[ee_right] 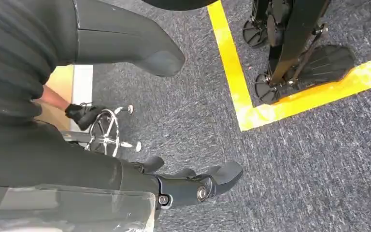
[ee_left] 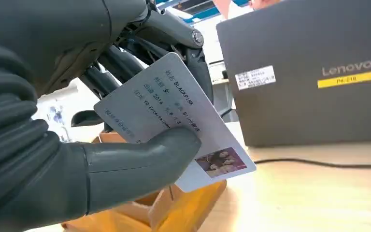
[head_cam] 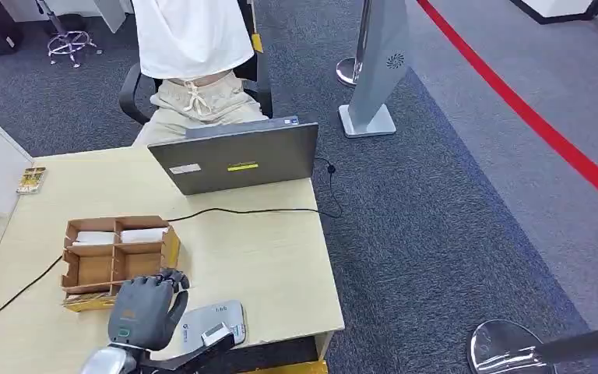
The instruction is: Pass the card to the sensor for recognition and then transmit it.
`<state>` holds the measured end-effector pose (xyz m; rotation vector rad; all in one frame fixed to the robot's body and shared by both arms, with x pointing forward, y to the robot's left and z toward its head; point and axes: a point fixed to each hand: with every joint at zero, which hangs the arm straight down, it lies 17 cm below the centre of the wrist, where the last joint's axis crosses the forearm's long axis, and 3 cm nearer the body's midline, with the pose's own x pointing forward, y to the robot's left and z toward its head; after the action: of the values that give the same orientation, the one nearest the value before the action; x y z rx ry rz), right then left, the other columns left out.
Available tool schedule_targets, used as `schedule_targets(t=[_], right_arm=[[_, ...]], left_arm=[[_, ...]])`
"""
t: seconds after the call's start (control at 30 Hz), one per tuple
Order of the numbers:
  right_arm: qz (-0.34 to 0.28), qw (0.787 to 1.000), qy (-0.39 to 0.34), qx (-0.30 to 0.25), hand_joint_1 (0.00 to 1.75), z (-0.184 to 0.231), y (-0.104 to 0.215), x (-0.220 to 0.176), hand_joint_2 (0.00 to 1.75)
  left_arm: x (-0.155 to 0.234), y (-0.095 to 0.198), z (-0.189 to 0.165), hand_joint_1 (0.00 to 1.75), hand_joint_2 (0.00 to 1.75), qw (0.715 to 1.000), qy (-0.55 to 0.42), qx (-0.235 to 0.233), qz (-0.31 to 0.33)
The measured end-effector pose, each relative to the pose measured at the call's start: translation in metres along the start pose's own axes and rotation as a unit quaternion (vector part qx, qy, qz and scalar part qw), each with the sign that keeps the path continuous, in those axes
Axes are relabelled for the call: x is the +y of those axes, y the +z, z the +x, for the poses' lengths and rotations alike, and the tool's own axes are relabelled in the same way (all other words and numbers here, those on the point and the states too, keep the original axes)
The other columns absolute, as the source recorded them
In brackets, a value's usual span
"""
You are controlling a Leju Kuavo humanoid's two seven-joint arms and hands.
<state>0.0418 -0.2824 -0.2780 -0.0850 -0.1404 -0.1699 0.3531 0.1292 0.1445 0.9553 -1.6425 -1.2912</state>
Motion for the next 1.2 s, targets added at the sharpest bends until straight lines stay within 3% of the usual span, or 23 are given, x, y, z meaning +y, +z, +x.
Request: schedule_targets(t=[0.63,0.73,1.2], right_arm=[[0.000,1.000,0.007,-0.004,0.00,0.001,0.000,0.000,1.75],[0.003,1.000,0.009,-0.002,0.00,0.000,0.000,0.005,1.75],[0.008,1.000,0.012,-0.001,0.00,-0.001,0.000,0.014,1.75]], left_arm=[[-0.016,0.007,-0.001,1.75,1.75,1.000,0.001,-0.005,-0.021],[-0.046,0.016,0.001,1.75,1.75,0.998,0.016,-0.012,-0.057],[-0.086,0.036,0.026,1.75,1.75,0.991,0.041,-0.043,-0.123]])
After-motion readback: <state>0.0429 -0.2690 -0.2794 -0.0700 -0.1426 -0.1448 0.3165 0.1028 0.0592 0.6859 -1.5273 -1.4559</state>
